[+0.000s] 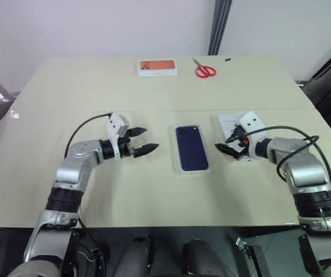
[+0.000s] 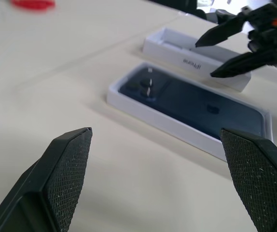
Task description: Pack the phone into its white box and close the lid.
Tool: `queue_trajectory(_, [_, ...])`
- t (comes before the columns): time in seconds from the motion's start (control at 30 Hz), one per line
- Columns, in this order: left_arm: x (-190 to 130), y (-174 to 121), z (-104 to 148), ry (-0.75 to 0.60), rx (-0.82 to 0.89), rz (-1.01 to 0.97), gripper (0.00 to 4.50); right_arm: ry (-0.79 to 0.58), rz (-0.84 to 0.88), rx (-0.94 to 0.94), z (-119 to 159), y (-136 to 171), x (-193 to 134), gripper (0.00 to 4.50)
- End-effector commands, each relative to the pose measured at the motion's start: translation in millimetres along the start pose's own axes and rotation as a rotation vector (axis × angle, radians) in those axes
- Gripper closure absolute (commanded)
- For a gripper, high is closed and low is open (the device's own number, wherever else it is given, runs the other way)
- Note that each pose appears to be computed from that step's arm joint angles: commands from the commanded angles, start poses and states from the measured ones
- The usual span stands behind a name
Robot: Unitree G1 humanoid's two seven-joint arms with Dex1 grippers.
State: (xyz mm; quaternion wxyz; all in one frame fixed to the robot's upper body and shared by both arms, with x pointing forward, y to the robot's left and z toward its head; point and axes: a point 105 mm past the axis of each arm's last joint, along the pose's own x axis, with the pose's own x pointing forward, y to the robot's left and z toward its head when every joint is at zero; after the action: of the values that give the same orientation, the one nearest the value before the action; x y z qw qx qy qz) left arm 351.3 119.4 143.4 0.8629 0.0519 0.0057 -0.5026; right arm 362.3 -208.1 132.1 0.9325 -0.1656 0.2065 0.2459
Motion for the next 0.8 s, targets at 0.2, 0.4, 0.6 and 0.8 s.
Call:
queue_trajectory(0.2, [-22.1,-10.1,7.9,-0.049,0.229,-0.094,0.07,0.099,-0.031,0.139,13.1,9.0,-10.9,0.0])
queue_trajectory(0.4, [-24.6,-12.9,4.8,-0.06,0.25,-0.113,0.07,0.182,-0.085,0.241,28.0,-1.1,-15.2,0.0])
queue_trajectory(0.6, [-18.0,-18.1,2.4,-0.079,0.241,-0.1,0.07,0.304,-0.082,0.35,18.9,11.2,-8.8,0.0])
queue_trajectory(0.8, [-24.3,-23.1,-2.5,-0.083,0.235,-0.078,0.07,0.33,-0.137,0.351,18.3,12.8,0.7,0.0])
